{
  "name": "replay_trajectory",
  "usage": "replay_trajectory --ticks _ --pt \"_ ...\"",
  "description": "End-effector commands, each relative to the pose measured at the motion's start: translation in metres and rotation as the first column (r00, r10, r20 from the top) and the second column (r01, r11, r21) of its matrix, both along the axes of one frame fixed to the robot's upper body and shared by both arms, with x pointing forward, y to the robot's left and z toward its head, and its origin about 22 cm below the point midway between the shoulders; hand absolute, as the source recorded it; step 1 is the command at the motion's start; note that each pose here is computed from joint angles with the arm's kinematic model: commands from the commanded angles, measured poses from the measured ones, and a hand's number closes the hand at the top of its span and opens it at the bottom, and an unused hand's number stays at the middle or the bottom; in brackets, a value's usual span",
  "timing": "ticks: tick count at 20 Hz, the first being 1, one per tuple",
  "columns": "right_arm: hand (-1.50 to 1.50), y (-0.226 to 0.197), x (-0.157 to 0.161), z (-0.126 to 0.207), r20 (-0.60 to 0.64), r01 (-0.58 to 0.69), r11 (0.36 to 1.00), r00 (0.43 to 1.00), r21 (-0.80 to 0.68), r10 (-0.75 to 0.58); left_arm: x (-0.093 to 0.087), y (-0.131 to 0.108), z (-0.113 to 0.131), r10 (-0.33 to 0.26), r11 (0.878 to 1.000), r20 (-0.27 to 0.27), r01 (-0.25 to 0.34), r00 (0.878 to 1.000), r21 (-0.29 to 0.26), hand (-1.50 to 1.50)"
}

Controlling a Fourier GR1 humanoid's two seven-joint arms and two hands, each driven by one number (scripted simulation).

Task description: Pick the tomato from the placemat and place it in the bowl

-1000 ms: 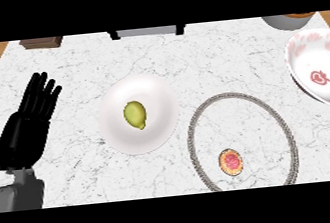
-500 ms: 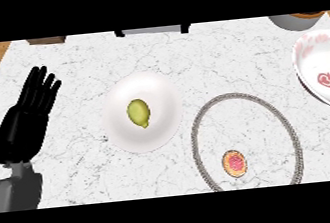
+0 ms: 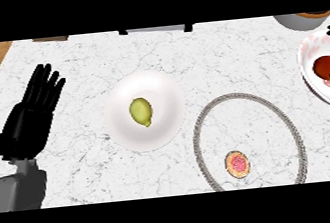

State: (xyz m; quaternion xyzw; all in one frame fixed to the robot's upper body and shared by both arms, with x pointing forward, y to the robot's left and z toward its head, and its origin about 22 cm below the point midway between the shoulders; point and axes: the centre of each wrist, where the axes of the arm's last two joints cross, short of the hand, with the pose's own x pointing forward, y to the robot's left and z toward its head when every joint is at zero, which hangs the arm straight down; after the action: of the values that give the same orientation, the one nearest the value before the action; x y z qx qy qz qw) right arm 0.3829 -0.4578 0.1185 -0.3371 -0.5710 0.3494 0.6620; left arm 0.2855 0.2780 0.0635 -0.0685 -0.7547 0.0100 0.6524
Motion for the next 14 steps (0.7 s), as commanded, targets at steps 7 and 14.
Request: replay_trajectory --ticks 7,14 --pt "-1.50 -0.011 0.000 0.010 0.285 -0.052 0.842 0.951 0.536 -0.122 -0.008 -0.001 -0.008 0.015 1.000 -0.004 -0.015 1.000 -0.009 0.00" --pt "-1.50 -0.070 -0.044 0.030 0.291 0.079 0.793 0.904 0.605 -0.312 -0.003 0.014 0.008 0.012 1.000 0.004 -0.012 1.000 0.002 0.00"
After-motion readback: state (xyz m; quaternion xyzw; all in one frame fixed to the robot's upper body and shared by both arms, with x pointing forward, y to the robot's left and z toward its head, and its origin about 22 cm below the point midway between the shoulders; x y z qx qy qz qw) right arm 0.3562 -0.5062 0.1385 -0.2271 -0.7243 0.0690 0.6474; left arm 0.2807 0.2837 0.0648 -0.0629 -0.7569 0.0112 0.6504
